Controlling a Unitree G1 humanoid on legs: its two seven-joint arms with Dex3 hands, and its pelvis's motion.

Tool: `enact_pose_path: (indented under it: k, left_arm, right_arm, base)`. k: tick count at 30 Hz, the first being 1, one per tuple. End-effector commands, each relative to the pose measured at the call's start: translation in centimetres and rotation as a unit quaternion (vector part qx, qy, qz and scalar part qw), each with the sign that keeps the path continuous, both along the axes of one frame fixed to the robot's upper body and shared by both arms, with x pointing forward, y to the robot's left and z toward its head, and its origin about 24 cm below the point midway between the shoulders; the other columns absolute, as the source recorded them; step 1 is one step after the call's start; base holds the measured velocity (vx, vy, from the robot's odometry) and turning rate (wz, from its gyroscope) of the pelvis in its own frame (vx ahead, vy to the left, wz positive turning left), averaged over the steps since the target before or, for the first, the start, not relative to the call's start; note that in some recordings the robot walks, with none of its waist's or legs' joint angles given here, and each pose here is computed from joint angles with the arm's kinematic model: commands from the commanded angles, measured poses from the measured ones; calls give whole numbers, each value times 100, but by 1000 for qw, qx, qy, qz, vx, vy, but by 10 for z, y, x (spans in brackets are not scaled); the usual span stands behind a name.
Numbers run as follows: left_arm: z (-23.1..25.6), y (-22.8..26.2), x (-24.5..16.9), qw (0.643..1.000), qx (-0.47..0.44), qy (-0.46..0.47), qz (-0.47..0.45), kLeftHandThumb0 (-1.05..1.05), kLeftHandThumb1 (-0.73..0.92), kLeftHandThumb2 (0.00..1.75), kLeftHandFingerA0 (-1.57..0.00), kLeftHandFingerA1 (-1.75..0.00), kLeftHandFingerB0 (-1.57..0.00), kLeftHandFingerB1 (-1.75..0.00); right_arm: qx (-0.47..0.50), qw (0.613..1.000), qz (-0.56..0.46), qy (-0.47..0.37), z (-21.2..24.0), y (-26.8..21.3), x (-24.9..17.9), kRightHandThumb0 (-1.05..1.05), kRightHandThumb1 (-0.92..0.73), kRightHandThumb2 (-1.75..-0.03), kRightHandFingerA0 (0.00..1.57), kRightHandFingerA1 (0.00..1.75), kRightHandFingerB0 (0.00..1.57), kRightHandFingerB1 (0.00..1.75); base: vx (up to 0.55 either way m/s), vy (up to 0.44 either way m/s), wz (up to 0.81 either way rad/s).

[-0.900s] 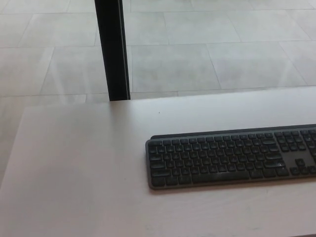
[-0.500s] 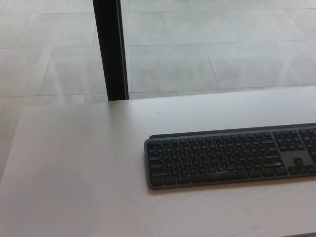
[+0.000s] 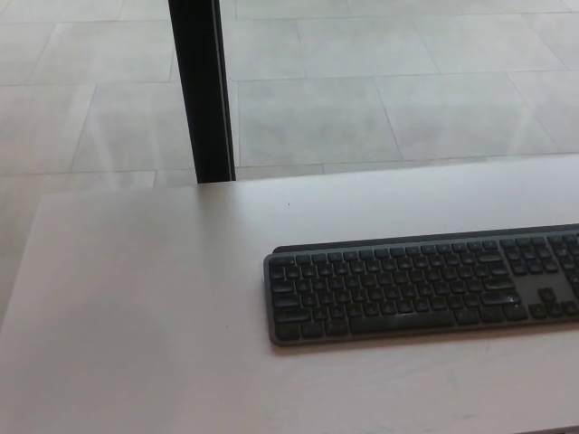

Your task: The robot uses its right fingers to click on the space key of the black keyboard placed on the center of the white desk.

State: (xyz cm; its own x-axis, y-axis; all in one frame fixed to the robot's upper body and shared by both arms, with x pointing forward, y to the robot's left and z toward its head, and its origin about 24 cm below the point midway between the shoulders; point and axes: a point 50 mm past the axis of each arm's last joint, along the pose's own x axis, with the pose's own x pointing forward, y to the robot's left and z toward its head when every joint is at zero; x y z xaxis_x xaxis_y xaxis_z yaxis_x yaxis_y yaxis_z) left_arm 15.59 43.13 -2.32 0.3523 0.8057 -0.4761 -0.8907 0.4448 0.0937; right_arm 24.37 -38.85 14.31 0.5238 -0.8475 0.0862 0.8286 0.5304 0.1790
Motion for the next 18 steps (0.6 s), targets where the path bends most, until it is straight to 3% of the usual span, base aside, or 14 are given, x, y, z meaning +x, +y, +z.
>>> enact_pose_path:
  k: [1, 3, 6, 7, 8, 9, 12, 15, 18]
  left_arm:
    - [7, 6, -2, 1000, 22, -2, 10, -41, 46, 53, -80, -80, -79, -62]
    - [7, 6, -1, 999, 10, -25, 22, -36, 45, 53, -78, -81, -77, -64]
    - [6, 6, -2, 1000, 12, -10, 18, -41, 46, 53, -78, -77, -72, -60]
    - [6, 6, -3, 1000, 10, -11, 19, -41, 46, 53, -79, -76, -73, -59]
    - [5, 6, -3, 1000, 5, -19, 21, -38, 46, 53, -77, -77, -73, -61]
    - [6, 5, -1, 1000, 10, -18, 19, -40, 47, 52, -79, -78, -79, -63]
    - [6, 5, -1, 1000, 10, -17, 18, -40, 47, 52, -79, -78, -79, -63]
    - [7, 6, -1, 1000, 13, -11, 16, -43, 47, 54, -77, -78, -75, -62]
    - [7, 6, -1, 1000, 24, 7, 8, -42, 47, 54, -78, -80, -75, -61]
  right_arm:
    - [-145, 985, 87, 37, 25, 32, 21, -27, -52, -55, 91, 164, 74, 46]
    - [-252, 955, 144, 57, 29, 57, 33, -29, -49, -58, 87, 163, 73, 46]
    - [-317, 924, 205, 61, 27, 78, 43, -5, -53, -55, 83, 163, 63, 42]
    - [-334, 910, 239, 62, 25, 88, 48, -5, -52, -66, 99, 155, 65, 50]
    - [-339, 902, 262, 58, 24, 96, 51, -1, -53, -56, 80, 165, 63, 42]
    - [-372, 874, 305, 67, 21, 110, 55, 6, -57, -56, 76, 168, 61, 41]
    - [-378, 870, 309, 68, 20, 111, 56, 6, -57, -56, 76, 168, 61, 41]
    - [-456, 802, 366, 119, 17, 133, 64, -7, -54, -63, 78, 168, 60, 38]
    - [-478, 776, 393, 128, 18, 144, 66, -8, -50, -66, 83, 171, 62, 40]
  base:
    - [0, 0, 0]
    - [0, 0, 0]
    - [0, 0, 0]
    - [0, 0, 0]
    - [0, 0, 0]
    - [0, 0, 0]
    - [0, 0, 0]
    - [0, 0, 0]
    - [0, 0, 0]
